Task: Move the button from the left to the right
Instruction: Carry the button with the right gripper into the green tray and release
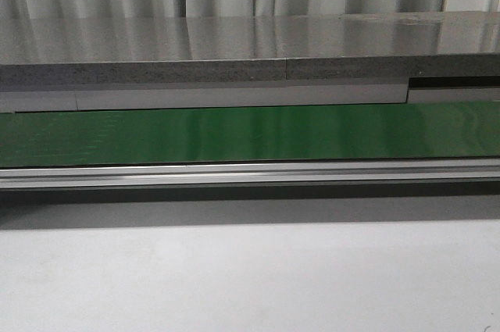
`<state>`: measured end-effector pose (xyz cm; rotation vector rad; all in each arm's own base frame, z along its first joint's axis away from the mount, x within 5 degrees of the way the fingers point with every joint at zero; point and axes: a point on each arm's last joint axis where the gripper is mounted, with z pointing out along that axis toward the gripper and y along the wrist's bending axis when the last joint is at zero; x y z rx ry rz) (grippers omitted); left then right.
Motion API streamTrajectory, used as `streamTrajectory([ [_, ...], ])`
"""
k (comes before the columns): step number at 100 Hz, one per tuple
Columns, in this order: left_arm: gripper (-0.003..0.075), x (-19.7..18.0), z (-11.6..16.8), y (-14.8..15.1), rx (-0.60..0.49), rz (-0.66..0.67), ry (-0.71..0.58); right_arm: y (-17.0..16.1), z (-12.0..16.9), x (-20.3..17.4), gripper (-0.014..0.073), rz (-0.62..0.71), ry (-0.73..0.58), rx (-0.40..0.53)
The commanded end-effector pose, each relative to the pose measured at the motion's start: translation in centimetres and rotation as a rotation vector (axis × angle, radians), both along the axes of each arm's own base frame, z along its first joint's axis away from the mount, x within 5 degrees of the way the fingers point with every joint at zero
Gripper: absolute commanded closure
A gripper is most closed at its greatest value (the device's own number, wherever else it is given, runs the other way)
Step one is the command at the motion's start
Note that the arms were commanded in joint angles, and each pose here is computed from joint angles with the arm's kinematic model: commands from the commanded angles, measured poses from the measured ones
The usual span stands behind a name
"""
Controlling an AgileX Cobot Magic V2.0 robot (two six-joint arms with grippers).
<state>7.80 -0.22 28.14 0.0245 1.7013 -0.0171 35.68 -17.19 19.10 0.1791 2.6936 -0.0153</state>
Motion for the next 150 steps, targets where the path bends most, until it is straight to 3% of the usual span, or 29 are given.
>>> streamTrajectory([
  [1, 0.0741, 0.1, 1.5, 0.0, -0.019, -0.003, -0.092, -0.3, 2.8, 0.3, 0.0186, -0.013, -0.091, -0.042],
  [11, 0.0741, 0.1, 1.5, 0.0, -0.019, -0.003, -0.092, -0.3, 2.8, 0.3, 0.0116, -0.013, -0.091, -0.042],
  [47, 0.0741, 0.1, 1.5, 0.0, -0.019, -0.003, -0.092, -0.2, 3.6, 0.2, 0.0115, -0.036, -0.115, -0.043],
  [72, 0.0741, 0.1, 1.5, 0.0, -0.019, -0.003, -0.092, 1.1, 8.6, -0.5, 0.0115, -0.084, -0.291, -0.029],
  [86, 0.0741, 0.1, 1.5, 0.0, -0.019, -0.003, -0.092, 3.5, 11.8, -0.9, 0.0115, -0.060, -0.395, -0.006],
  [120, 0.0741, 0.1, 1.5, 0.0, -0.019, -0.003, -0.092, 12.8, 18.5, -2.8, 0.0115, 0.169, -0.575, 0.002],
  [140, 0.0741, 0.1, 1.5, 0.0, -0.019, -0.003, -0.092, 16.7, 22.1, -6.0, 0.0115, 0.278, -0.695, 0.005],
  [150, 0.0741, 0.1, 1.5, 0.0, -0.019, -0.003, -0.092, 17.9, 22.5, -8.0, 0.0115, 0.300, -0.745, 0.007],
])
